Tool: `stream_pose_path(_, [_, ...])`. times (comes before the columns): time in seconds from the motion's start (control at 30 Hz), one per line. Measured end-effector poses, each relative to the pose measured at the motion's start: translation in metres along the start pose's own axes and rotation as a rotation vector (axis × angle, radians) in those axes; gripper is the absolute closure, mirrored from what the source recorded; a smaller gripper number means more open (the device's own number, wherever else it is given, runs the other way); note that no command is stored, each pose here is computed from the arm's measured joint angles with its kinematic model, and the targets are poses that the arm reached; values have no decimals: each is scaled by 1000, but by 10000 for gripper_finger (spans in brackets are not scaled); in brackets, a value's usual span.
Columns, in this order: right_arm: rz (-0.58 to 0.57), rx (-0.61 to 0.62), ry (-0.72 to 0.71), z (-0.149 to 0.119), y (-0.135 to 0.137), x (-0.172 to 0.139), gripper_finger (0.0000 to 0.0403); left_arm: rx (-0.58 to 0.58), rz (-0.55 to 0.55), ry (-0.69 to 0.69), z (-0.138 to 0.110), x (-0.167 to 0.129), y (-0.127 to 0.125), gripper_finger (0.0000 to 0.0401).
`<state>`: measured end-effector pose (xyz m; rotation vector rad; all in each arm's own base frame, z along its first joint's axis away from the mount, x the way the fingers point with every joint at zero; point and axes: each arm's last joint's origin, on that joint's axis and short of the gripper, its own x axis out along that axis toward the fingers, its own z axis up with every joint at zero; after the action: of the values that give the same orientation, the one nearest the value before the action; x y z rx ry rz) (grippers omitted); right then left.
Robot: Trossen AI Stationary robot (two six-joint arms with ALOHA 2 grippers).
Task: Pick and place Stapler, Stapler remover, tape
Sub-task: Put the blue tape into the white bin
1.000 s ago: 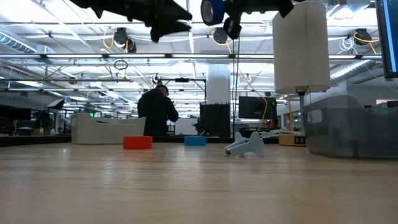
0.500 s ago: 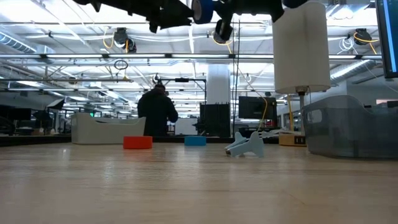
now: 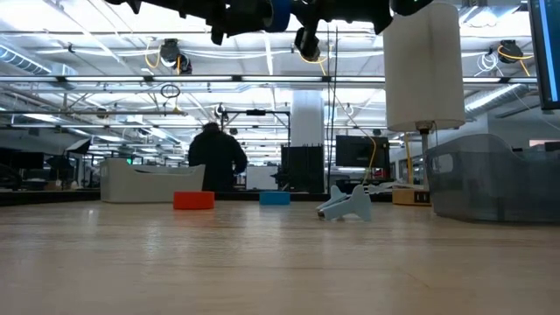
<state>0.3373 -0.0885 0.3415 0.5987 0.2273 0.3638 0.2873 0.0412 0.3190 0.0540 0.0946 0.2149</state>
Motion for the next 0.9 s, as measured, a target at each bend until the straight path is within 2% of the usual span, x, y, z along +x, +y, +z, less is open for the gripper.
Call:
stream_pose_path(0.13, [-28, -5, -19, -2, 4, 5, 366, -42, 4, 2, 0, 0, 0, 308])
stream_pose_path(0.2, [-35, -8, -25, -2, 6, 6, 346, -49, 0, 4, 0, 0, 0, 358])
stream_pose_path(0.23, [-32, -12, -23, -3, 6, 6, 333, -58, -4, 11, -1, 0, 0, 367])
stream_pose_path(0.37, [-40, 9, -4, -4, 3, 5, 286, -99, 2, 81, -7, -1, 0, 366])
stream_pose_path(0.5, [-88, 55, 40, -7, -2, -2, 253, -125, 38, 232, -16, -13, 1, 366])
stream_pose_path(0.6, [-113, 74, 70, -9, -5, -6, 238, -193, 65, 347, -21, -28, 3, 366])
stream_pose_path(0.7, [-129, 88, 92, -12, -8, -6, 228, -344, 68, 446, -22, -46, 3, 366])
stream_pose_path(0.8, [-127, 67, 92, -12, -7, -6, 225, -571, 45, 602, -28, -65, -2, 366])
stream_pose_path(0.9, [-131, 54, 99, -12, -8, -6, 227, -801, 49, 836, -38, -86, -12, 366])
